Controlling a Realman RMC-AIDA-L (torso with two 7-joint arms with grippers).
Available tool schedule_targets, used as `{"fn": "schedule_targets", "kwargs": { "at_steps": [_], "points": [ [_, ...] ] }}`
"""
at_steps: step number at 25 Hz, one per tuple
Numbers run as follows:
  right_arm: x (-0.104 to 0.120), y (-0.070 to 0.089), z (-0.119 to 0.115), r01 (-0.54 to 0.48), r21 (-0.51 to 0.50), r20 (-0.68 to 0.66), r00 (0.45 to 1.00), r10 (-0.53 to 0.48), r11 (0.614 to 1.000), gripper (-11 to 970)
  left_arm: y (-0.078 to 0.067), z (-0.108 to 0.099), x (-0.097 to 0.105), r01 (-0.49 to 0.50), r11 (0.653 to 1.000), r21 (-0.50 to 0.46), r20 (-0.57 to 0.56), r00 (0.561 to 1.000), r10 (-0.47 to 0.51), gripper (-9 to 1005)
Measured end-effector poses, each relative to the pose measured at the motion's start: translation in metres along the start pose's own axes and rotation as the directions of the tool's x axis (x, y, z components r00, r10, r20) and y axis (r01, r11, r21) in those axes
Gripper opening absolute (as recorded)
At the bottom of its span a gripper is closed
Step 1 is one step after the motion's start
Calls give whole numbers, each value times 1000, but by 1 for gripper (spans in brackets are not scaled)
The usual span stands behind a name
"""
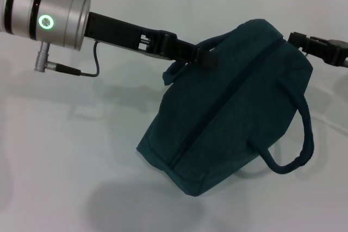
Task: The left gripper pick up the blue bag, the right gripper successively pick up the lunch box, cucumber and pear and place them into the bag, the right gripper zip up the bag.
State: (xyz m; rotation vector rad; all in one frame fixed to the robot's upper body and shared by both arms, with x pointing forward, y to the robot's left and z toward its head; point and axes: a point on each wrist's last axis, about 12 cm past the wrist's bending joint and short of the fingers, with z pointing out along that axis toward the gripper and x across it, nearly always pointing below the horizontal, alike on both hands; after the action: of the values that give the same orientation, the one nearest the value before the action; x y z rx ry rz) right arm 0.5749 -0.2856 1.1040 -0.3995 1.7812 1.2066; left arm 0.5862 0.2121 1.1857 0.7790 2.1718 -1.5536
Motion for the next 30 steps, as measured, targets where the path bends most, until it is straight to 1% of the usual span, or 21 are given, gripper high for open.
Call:
{"fn": "schedule_targets", "kwargs": {
  "at_steps": [5, 9, 11, 15, 19, 20, 21, 22, 25, 26, 27, 28, 30],
  "points": [
    [0, -2, -5, -13, 14, -2, 1000, 13, 1000, 163, 2, -2, 4, 6, 1000, -2, 6, 1000, -5, 237],
    [1, -7, -15, -20, 48, 8, 1000, 19, 999, 339, 2, -4, 6, 1, 1000, 4, 20, 1000, -1, 239],
    [-1, -9, -22, -11, 70, 36, 999, 9, 997, 421, 1, -7, 6, -26, 1000, 9, 39, 999, 26, 240],
    [-2, -11, -37, 51, 102, 102, 993, -62, 994, 574, 2, -22, 6, -129, 992, 0, 136, 982, 127, 242],
    [-2, -2, -42, 177, 52, 133, 974, -182, 983, 570, 5, -37, 8, -235, 971, -46, 238, 941, 239, 244],
    [-1, 2, -42, 228, 24, 139, 963, -229, 973, 570, 6, -38, 10, -264, 963, -55, 256, 928, 270, 280],
    [0, 10, -40, 311, -28, 144, 942, -304, 950, 569, 7, -40, 12, -297, 952, -66, 277, 912, 304, 317],
    [0, 10, -40, 311, -28, 144, 942, -304, 950, 568, 7, -40, 15, -338, 938, -79, 301, 889, 345, 353],
    [3, 25, -36, 431, -144, 151, 899, -411, 891, 564, 8, -38, 27, -426, 899, -105, 357, 827, 434, 376],
    [5, 28, -34, 454, -176, 153, 889, -431, 873, 563, 10, -34, 37, -477, 870, -122, 386, 785, 484, 383],
    [5, 32, -33, 470, -200, 154, 882, -446, 860, 561, 10, -34, 37, -477, 870, -122, 386, 785, 484, 391],
    [6, 36, -30, 484, -231, 153, 875, -460, 844, 560, 11, -32, 41, -486, 865, -122, 394, 776, 492, 398],
    [6, 41, -26, 495, -273, 151, 869, -471, 825, 559, 16, -25, 51, -501, 858, -114, 414, 761, 499, 413]
  ]
}}
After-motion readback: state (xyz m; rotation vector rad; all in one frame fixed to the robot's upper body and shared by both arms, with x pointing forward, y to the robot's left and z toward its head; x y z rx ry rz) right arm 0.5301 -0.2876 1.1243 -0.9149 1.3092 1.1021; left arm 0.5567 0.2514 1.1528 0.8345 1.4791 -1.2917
